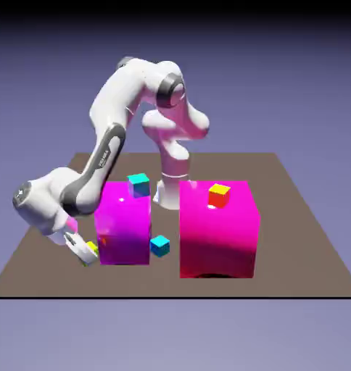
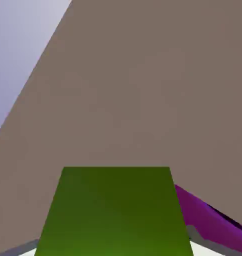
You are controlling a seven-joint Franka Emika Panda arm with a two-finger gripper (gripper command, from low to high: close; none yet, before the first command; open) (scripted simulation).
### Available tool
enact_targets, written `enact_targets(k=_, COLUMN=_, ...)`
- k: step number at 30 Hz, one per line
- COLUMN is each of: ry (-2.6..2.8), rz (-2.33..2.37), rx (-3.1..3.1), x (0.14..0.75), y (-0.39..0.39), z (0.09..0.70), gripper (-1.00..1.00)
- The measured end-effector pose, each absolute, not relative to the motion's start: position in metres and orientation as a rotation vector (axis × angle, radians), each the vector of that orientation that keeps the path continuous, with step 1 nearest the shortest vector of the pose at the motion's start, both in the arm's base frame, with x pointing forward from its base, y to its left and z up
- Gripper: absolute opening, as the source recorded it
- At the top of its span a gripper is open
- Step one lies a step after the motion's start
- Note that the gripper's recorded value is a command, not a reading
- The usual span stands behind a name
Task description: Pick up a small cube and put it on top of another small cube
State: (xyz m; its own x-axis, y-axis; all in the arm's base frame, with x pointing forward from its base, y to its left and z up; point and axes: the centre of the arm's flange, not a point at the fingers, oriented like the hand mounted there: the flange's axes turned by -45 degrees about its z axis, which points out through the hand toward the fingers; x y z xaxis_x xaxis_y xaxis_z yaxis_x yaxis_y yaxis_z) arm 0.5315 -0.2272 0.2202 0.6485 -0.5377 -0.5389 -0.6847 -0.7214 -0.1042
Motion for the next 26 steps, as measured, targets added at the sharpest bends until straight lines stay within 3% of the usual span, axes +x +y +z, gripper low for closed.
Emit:
enact_targets(k=8, ry=0.216, rz=0.786, rx=-2.813, x=0.543, y=-0.023, z=0.34, gripper=-1.0)
enact_targets(k=16, ry=-0.631, rz=0.765, rx=-3.071, x=0.458, y=0.166, z=0.448, gripper=-1.0)
enact_targets(k=18, ry=-0.592, rz=0.754, rx=-3.084, x=0.462, y=0.15, z=0.45, gripper=-1.0)
enact_targets(k=23, ry=-0.613, rz=0.754, rx=-3.083, x=0.44, y=0.148, z=0.389, gripper=-1.0)
enact_targets(k=24, ry=-0.61, rz=0.754, rx=-3.083, x=0.439, y=0.147, z=0.385, gripper=1.0)
enact_targets(k=26, ry=-0.612, rz=0.754, rx=-3.085, x=0.439, y=0.147, z=0.385, gripper=1.0)
